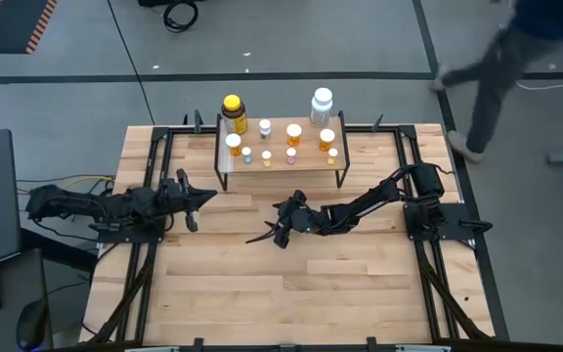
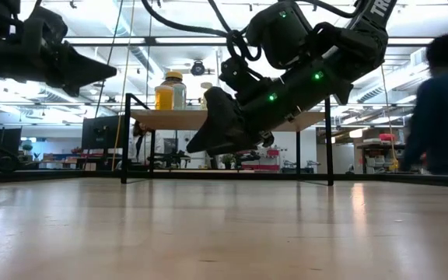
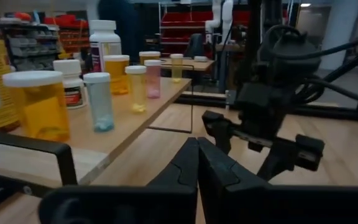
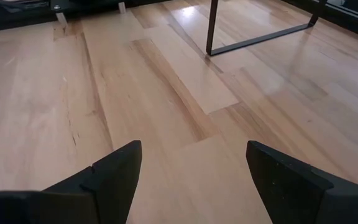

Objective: Pick and place medicine bottles onto shelf by color
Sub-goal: Return to Home Position

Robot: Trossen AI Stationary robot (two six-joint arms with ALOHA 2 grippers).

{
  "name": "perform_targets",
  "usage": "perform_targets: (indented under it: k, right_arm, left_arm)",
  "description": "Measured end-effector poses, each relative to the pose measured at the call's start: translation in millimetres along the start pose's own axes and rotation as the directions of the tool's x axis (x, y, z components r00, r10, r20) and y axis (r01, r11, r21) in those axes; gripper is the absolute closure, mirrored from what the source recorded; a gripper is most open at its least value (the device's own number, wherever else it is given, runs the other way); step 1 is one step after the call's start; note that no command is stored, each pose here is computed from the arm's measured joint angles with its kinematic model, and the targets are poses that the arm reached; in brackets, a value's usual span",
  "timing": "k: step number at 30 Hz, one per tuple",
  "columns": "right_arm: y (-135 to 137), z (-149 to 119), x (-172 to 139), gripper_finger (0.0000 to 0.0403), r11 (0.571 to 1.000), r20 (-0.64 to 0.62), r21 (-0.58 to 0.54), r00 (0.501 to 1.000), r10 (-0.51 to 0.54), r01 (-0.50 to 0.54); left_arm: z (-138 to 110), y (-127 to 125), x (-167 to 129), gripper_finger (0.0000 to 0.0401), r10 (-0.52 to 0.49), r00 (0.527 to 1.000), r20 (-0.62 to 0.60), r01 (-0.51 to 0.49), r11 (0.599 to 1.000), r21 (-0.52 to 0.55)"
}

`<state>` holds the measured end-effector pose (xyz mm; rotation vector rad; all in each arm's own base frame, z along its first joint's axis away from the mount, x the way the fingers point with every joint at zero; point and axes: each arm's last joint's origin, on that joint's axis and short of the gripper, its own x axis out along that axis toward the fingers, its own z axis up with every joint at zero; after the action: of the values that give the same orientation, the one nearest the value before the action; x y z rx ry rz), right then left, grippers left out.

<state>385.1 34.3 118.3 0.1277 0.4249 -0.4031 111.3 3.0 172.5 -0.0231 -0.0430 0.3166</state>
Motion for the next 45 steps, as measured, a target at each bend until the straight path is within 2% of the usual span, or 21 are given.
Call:
perform_targets:
  k: [4, 9, 13, 19, 24, 31, 35, 41, 45]
  right_arm:
    - [0.6, 1.9, 0.0, 0.0106, 1.000, 0.018, -0.004, 1.000, 0.006, -0.006]
    - [3.6, 6.7, -0.3, 0.0108, 0.996, 0.052, 0.024, 0.995, 0.082, -0.083]
    - [0.2, 5.5, 1.5, 0.0120, 0.995, 0.028, 0.052, 0.996, 0.088, -0.090]
    - [-4.2, 1.6, 3.5, 0.0141, 0.995, -0.026, 0.044, 0.995, 0.092, -0.091]
    - [-5.2, 9.7, -1.6, 0.0148, 0.990, -0.033, 0.049, 0.991, 0.132, -0.130]
    - [-11.0, 27.9, -23.1, 0.0149, 0.994, -0.103, 0.023, 0.989, 0.110, -0.108]
    - [-14.6, 28.6, -32.9, 0.0149, 0.990, -0.015, 0.031, 0.990, 0.140, -0.139]
    - [-34.5, 9.9, -53.9, 0.0149, 0.963, 0.132, 0.143, 0.969, 0.209, -0.227]
    - [-46.3, 0.0, -69.8, 0.0149, 0.950, 0.198, 0.164, 0.953, 0.231, -0.264]
  left_arm:
    - [-0.6, 0.3, 0.1, 0.0392, 0.003, 1.000, -0.004, -0.003, 1.000, 0.026]
    - [-3.2, 0.5, 0.1, 0.0389, 0.009, 1.000, -0.030, -0.008, 0.999, 0.046]
    - [-7.1, 2.3, -0.2, 0.0394, 0.065, 0.996, -0.066, -0.061, 0.996, 0.064]
    - [-7.2, 2.3, -0.2, 0.0388, 0.068, 0.996, -0.066, -0.063, 0.996, 0.066]
    - [-13.3, 2.1, -0.8, 0.0385, 0.053, 0.991, -0.126, -0.041, 0.994, 0.102]
    - [-12.1, 0.4, -0.6, 0.0396, -0.005, 0.993, -0.116, 0.012, 0.998, 0.065]
    - [-14.2, 0.5, -0.9, 0.0379, -0.003, 0.991, -0.137, 0.014, 0.997, 0.079]
    - [-18.7, 0.9, -1.6, 0.0364, 0.000, 0.983, -0.181, 0.018, 0.995, 0.097]
    - [-18.6, 0.9, -1.6, 0.0364, 0.002, 0.984, -0.180, 0.016, 0.995, 0.098]
